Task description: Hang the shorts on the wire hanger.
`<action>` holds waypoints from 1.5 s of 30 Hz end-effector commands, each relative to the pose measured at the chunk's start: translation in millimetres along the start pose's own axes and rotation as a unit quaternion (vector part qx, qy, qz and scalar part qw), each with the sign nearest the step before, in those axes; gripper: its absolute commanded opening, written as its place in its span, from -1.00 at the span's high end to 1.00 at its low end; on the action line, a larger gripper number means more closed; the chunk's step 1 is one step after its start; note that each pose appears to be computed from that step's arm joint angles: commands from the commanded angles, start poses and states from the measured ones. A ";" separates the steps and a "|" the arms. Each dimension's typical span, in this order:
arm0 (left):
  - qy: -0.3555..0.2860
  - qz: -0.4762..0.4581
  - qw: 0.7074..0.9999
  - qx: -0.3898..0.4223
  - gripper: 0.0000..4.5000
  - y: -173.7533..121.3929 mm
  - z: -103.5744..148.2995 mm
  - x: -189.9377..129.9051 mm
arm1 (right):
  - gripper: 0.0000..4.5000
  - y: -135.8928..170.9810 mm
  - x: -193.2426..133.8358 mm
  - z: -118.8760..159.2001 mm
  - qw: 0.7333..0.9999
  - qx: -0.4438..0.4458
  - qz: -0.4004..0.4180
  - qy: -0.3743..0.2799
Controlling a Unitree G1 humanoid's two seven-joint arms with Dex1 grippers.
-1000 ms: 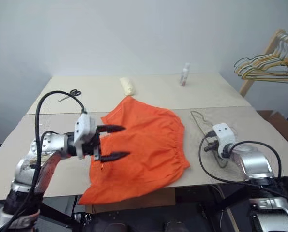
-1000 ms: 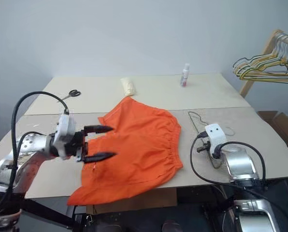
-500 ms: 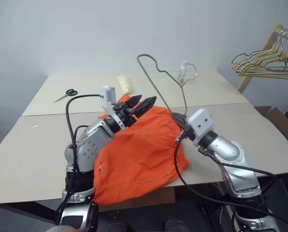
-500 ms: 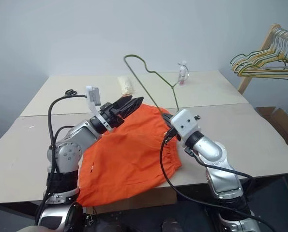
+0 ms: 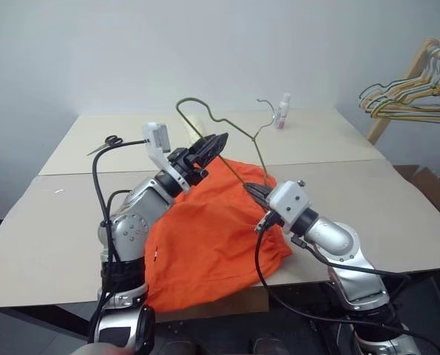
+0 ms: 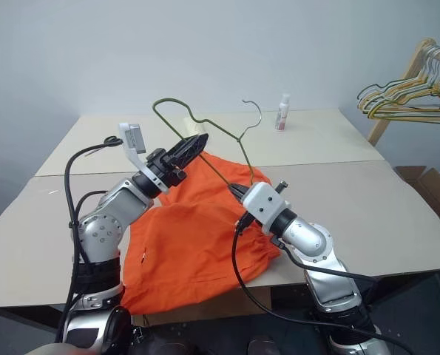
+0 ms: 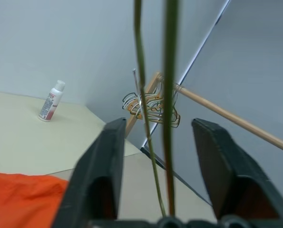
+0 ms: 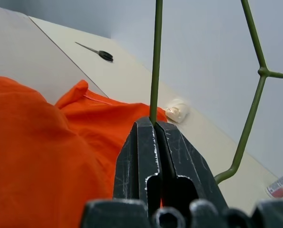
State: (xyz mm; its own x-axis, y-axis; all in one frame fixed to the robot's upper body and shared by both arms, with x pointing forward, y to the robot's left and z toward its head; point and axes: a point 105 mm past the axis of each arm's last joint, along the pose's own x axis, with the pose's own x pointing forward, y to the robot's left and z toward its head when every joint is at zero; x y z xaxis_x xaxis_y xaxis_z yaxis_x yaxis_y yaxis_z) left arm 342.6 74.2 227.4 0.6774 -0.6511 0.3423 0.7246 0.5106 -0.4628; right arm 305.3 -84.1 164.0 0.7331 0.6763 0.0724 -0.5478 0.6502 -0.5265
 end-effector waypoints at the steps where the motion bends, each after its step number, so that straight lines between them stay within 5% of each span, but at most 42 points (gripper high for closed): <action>1: -0.019 -0.014 1.000 0.006 0.56 -8.4 9.1 4.9 | 1.00 -8.2 1.9 18.5 0.999 -0.032 -0.017 -0.036; 4: -0.022 -0.012 1.000 0.001 0.99 -7.8 9.8 5.7 | 1.00 -7.6 3.0 17.6 0.998 -0.045 -0.025 -0.034; 8: -0.022 0.009 1.000 0.011 0.99 -1.9 9.5 7.2 | 1.00 -7.9 5.3 17.4 0.996 -0.082 -0.032 -0.032; 12: -0.020 0.014 0.999 0.030 1.00 0.9 8.6 7.4 | 0.51 -4.6 5.8 19.7 0.993 -0.114 -0.020 -0.038; 18: -0.069 -0.038 0.996 0.036 1.00 -3.1 40.6 -3.3 | -0.39 -15.8 -3.5 23.4 0.997 -0.061 -0.020 -0.046; 22: -0.065 -0.154 0.984 0.058 1.00 -20.8 62.2 -27.0 | -0.99 -16.2 -31.7 22.6 0.979 0.169 0.110 -0.008; 26: -0.039 -0.262 0.963 0.053 1.00 -37.1 72.9 -50.2 | -0.99 -27.1 -53.2 30.9 0.942 0.271 0.199 0.011; 34: -0.034 -0.363 0.930 0.045 1.00 -48.4 78.4 -62.6 | -0.99 -14.8 -72.5 46.6 0.805 0.431 0.407 0.020; 45: -0.051 -0.365 0.929 0.034 1.00 -53.5 74.8 -54.8 | -0.99 -3.5 -34.8 36.6 0.823 0.422 0.378 0.041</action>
State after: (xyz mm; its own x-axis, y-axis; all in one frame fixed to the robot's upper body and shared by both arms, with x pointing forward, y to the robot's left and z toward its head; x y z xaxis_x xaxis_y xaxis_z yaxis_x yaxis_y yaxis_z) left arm 283.1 127.2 280.6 0.0606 -0.7946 0.6041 0.9959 0.0071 -0.0906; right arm 262.2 -97.4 180.7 0.0380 0.9933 -0.1090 -0.8930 0.0827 0.4423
